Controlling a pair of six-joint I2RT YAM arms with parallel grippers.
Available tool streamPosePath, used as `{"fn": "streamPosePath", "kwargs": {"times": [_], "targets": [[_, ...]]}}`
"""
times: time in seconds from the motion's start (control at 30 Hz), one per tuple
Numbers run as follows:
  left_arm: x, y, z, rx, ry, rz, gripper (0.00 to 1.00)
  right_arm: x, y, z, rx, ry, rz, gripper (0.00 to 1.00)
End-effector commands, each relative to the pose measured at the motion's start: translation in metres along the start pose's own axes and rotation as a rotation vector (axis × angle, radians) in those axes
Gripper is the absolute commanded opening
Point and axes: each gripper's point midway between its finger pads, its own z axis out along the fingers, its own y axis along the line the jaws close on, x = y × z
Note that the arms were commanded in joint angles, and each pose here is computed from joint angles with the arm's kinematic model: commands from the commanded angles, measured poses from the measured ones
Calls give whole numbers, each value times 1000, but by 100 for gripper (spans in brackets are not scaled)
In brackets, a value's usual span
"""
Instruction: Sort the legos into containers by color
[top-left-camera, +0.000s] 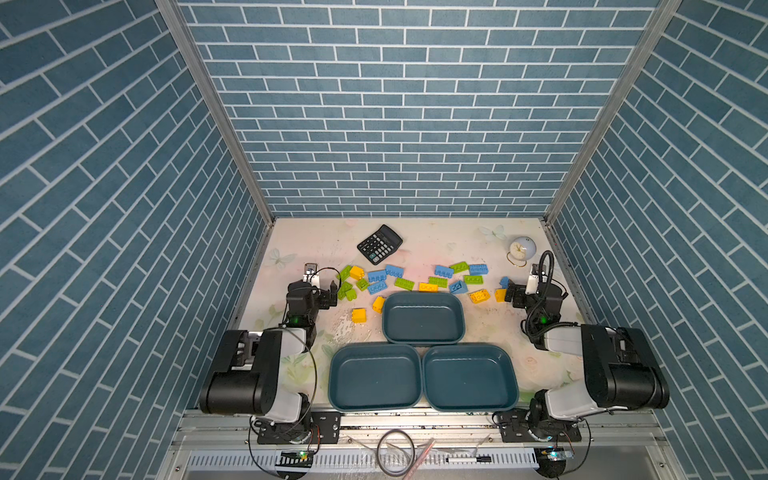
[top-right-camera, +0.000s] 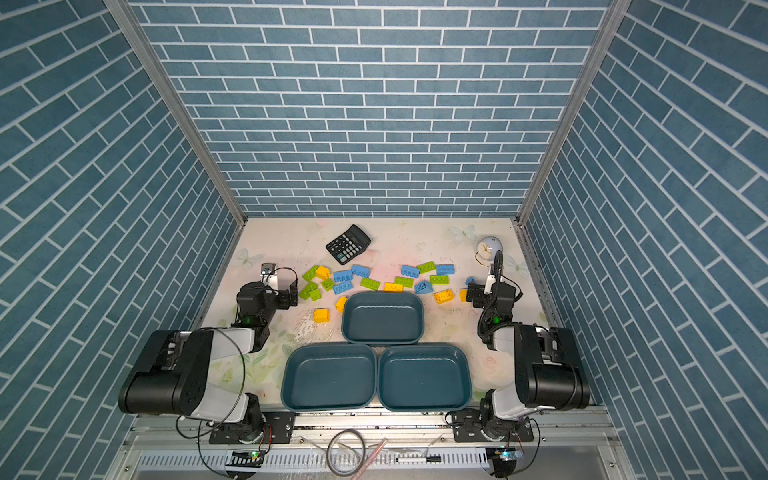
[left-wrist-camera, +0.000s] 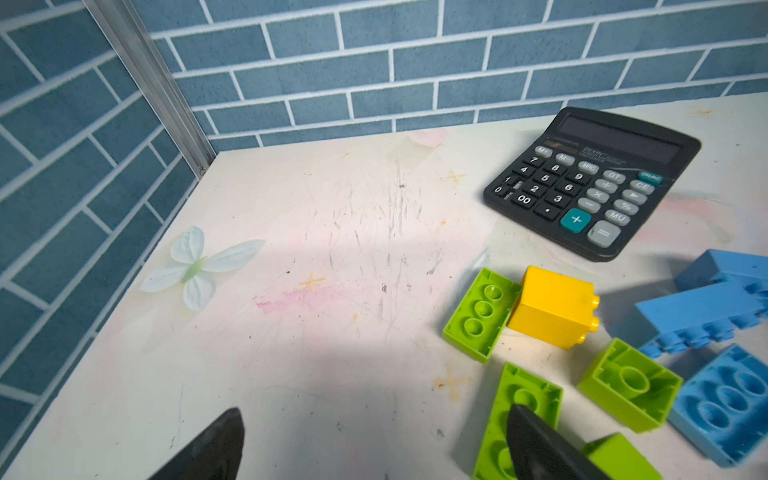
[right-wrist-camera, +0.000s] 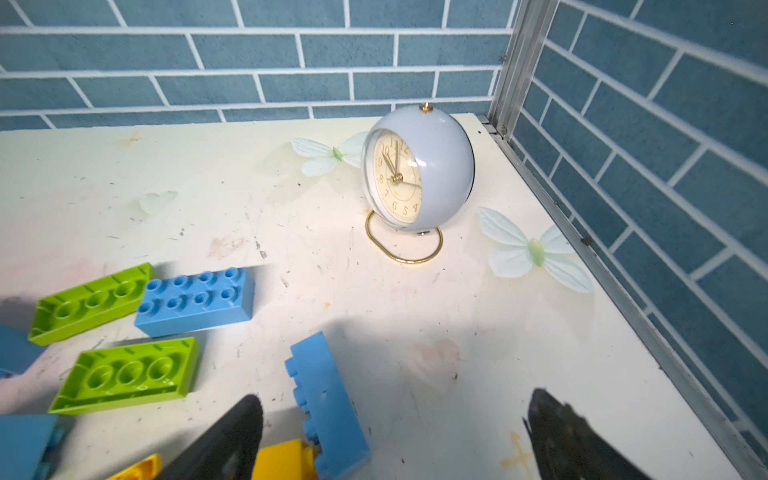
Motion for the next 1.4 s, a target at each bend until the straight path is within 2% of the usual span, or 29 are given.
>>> {"fn": "streamPosePath", "kwargs": {"times": [0.0,0.17,0.27,0.37,0.47,0.53,0.63,0.73,0.97,1.13,1.37], "targets": [[-35,-2,-11,34,-38,17,100,-21,14,-14,-86,-20,-41,99],[-64,-10,-33,93,9,5,100,-50,32,-40,-202,-39,-45,99],[-67,-10,-42,102,124,-27,100,-60,49,-57,-303,-21,-43,99],[-62,-18,-50,156,275,-52,100,-66,67,-74,-417,17,-33,99],[-62,-37,-56,271,341,-60,100,-70,84,-90,-520,52,-25,99],[-57,-44,-56,321,382,-34,100,-73,98,-101,-603,71,-20,99],[-39,-52,-52,388,508,35,100,-75,121,-116,-706,111,-17,99],[-27,-51,-39,410,594,101,99,-75,144,-131,-784,142,-44,99],[-9,-47,12,423,678,221,97,-72,184,-147,-895,191,-80,99],[4,-38,52,387,748,295,90,-69,199,-146,-917,213,-102,99],[23,-48,85,416,803,338,81,-61,202,-145,-916,248,-111,99]]}}
